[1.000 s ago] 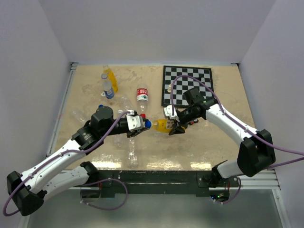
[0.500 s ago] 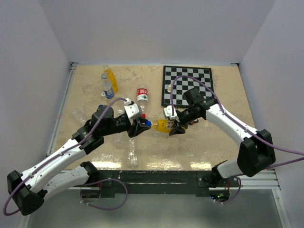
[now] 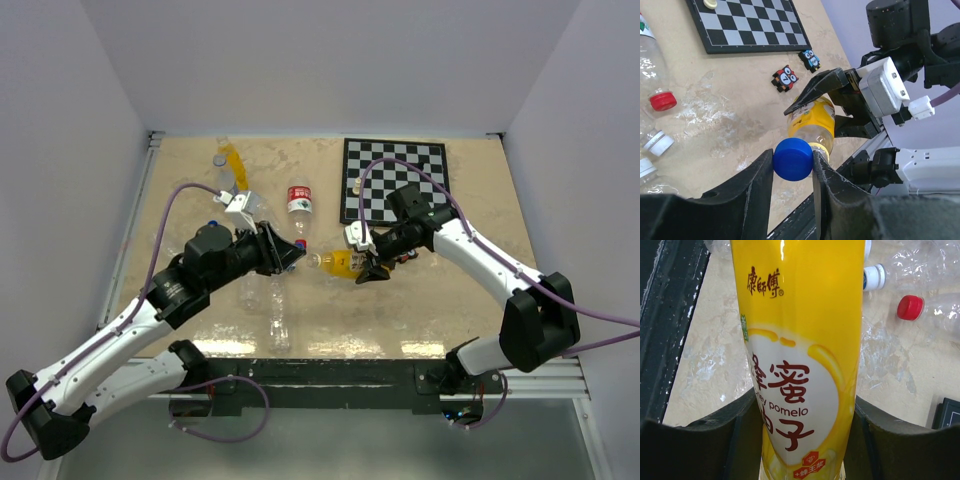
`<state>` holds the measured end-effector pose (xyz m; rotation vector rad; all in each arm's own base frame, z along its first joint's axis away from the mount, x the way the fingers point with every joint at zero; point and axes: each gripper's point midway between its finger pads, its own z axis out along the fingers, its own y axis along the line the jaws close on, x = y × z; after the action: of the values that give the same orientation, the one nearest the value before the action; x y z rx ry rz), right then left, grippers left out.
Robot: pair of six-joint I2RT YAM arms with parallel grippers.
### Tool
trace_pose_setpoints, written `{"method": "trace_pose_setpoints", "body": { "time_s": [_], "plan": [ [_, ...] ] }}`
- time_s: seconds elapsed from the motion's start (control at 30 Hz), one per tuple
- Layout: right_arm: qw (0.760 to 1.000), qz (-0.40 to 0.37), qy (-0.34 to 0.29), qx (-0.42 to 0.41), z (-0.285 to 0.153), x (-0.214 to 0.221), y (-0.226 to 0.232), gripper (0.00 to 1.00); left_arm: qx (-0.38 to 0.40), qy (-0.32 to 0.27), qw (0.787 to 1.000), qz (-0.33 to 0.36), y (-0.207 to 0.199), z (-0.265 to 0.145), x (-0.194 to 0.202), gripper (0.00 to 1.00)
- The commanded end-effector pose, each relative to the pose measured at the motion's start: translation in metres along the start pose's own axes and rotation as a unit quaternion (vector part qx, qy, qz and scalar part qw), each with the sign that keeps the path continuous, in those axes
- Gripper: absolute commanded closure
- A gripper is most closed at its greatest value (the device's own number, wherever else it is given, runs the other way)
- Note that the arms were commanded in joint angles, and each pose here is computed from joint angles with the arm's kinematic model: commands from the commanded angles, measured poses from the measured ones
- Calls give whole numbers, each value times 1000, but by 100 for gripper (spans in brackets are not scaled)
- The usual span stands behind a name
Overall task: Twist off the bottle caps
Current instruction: Unscrew the bottle cap from the plastic bottle.
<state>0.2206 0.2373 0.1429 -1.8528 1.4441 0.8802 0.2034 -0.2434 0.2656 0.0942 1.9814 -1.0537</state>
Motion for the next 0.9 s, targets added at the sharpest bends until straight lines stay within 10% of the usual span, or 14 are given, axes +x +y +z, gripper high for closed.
{"method": "trace_pose_setpoints", "body": {
  "time_s": [0.0, 0.87],
  "plan": [
    [999, -25, -30, 3, -3, -19, -5, 100, -6, -30, 999, -27, -7, -2, -20, 100],
    [999, -25, -29, 2, -3, -19, -5, 100, 7, -39, 999, -17, -11, -1, -22, 100]
  ]
}}
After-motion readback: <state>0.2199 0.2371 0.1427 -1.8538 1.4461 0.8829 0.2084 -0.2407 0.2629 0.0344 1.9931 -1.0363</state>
